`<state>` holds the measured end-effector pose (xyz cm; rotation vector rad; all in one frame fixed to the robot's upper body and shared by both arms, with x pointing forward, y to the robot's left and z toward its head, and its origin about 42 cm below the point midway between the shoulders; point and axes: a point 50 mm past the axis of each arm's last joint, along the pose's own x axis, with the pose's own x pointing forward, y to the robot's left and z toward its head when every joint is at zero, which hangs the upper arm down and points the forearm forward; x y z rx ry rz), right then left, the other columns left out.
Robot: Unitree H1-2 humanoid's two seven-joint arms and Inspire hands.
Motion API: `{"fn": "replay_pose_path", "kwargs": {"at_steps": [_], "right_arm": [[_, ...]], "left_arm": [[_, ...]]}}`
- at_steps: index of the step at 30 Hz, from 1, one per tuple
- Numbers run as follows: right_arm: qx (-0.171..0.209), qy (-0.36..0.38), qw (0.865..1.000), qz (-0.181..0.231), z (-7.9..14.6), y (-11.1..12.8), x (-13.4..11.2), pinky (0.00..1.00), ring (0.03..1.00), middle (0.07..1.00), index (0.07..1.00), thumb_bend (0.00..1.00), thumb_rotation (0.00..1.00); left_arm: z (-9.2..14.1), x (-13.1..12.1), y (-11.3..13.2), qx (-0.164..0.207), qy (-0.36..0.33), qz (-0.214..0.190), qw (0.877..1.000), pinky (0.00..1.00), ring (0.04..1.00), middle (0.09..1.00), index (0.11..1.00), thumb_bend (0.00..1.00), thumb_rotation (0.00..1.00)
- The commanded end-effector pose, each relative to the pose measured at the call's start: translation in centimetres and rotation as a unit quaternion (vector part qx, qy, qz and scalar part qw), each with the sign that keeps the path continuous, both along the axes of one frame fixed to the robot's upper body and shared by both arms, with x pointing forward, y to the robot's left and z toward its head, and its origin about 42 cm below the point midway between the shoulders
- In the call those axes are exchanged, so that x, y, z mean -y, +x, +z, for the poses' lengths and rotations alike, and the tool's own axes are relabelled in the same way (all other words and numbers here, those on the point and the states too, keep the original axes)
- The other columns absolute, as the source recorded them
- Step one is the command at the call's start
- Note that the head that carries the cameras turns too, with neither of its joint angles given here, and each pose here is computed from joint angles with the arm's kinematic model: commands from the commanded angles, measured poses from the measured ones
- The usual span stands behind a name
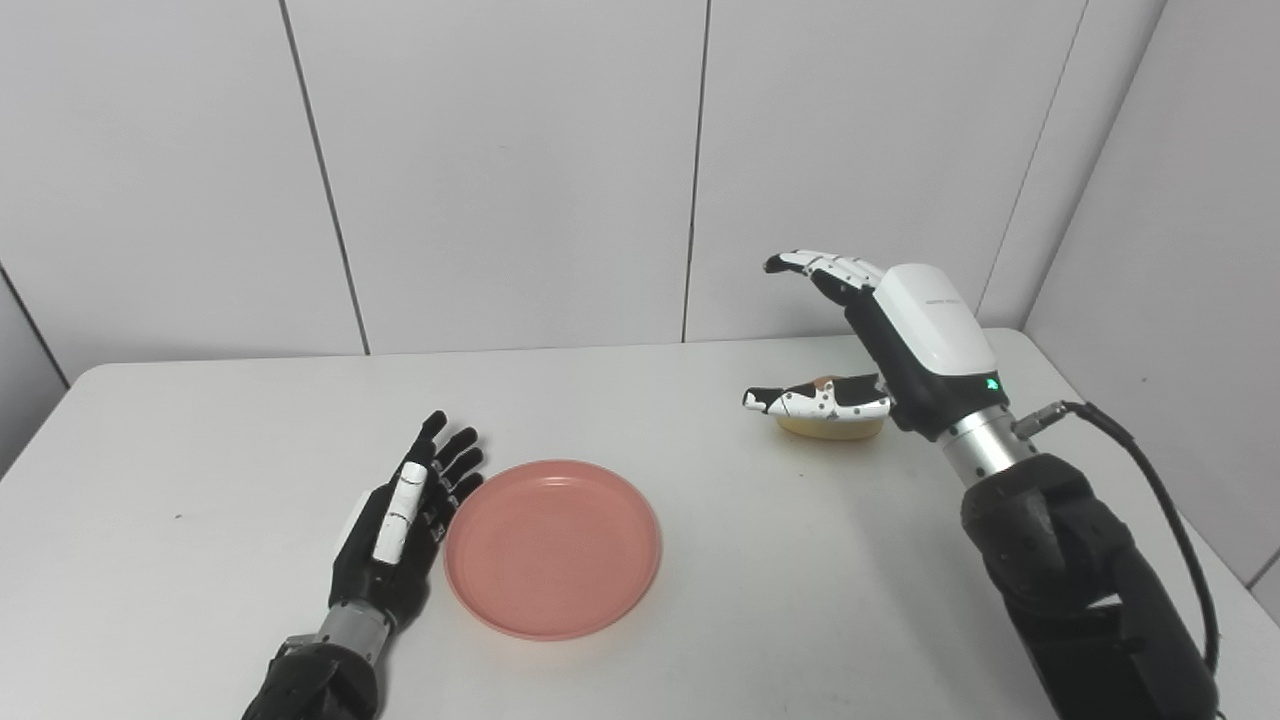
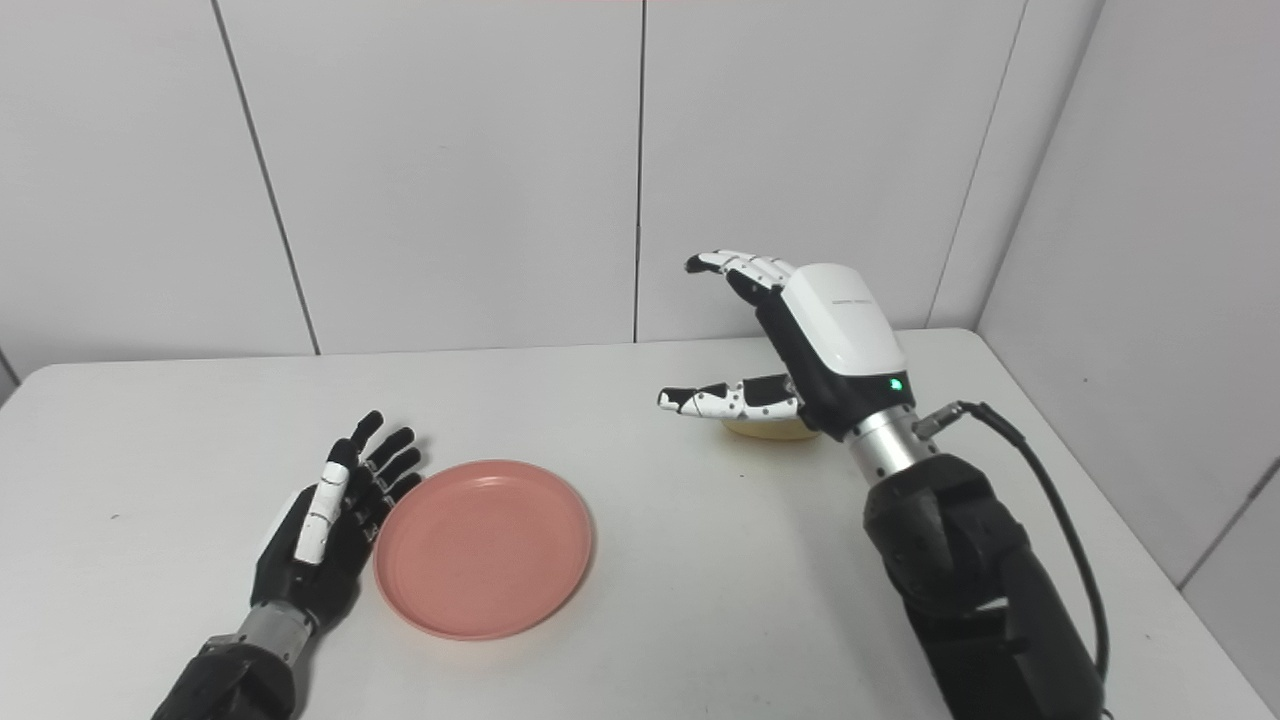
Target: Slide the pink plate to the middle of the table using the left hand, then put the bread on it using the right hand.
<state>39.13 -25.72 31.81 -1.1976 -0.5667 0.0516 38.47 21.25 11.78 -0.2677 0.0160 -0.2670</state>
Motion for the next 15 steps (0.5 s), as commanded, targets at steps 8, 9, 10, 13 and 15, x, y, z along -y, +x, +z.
{"fn": "replay_pose_path", "kwargs": {"at_steps": [8,9,10,13,15], "right_arm": [[-0.037,-0.094,0.995,-0.02,4.1,5.1,1.5,0.73,0.822,0.823,0.796,1.0,0.47],[-0.044,-0.098,0.994,-0.021,4.1,5.5,1.6,0.71,0.817,0.823,0.797,1.0,0.45],[-0.06,-0.107,0.992,-0.024,4.1,6.2,1.8,0.7,0.815,0.824,0.799,1.0,0.44],[-0.097,-0.126,0.987,-0.035,4.0,7.7,2.1,0.66,0.811,0.828,0.805,1.0,0.4],[-0.121,-0.131,0.983,-0.041,4.0,8.4,2.2,0.65,0.816,0.837,0.808,1.0,0.34]], "left_arm": [[0.2,0.5,0.1,-0.005,-0.011,-0.016,1.0,0.94,0.934,0.927,0.992,0.73,0.77],[0.2,0.5,0.1,-0.005,-0.011,-0.017,1.0,0.94,0.934,0.929,0.997,0.73,0.77],[0.2,0.5,0.1,-0.005,-0.011,-0.018,1.0,0.94,0.932,0.928,0.998,0.73,0.77],[0.3,0.5,0.1,-0.004,-0.009,-0.019,1.0,0.94,0.925,0.922,0.994,0.73,0.78],[0.3,0.5,0.1,-0.004,-0.007,-0.019,1.0,0.93,0.918,0.919,0.993,0.72,0.78]]}}
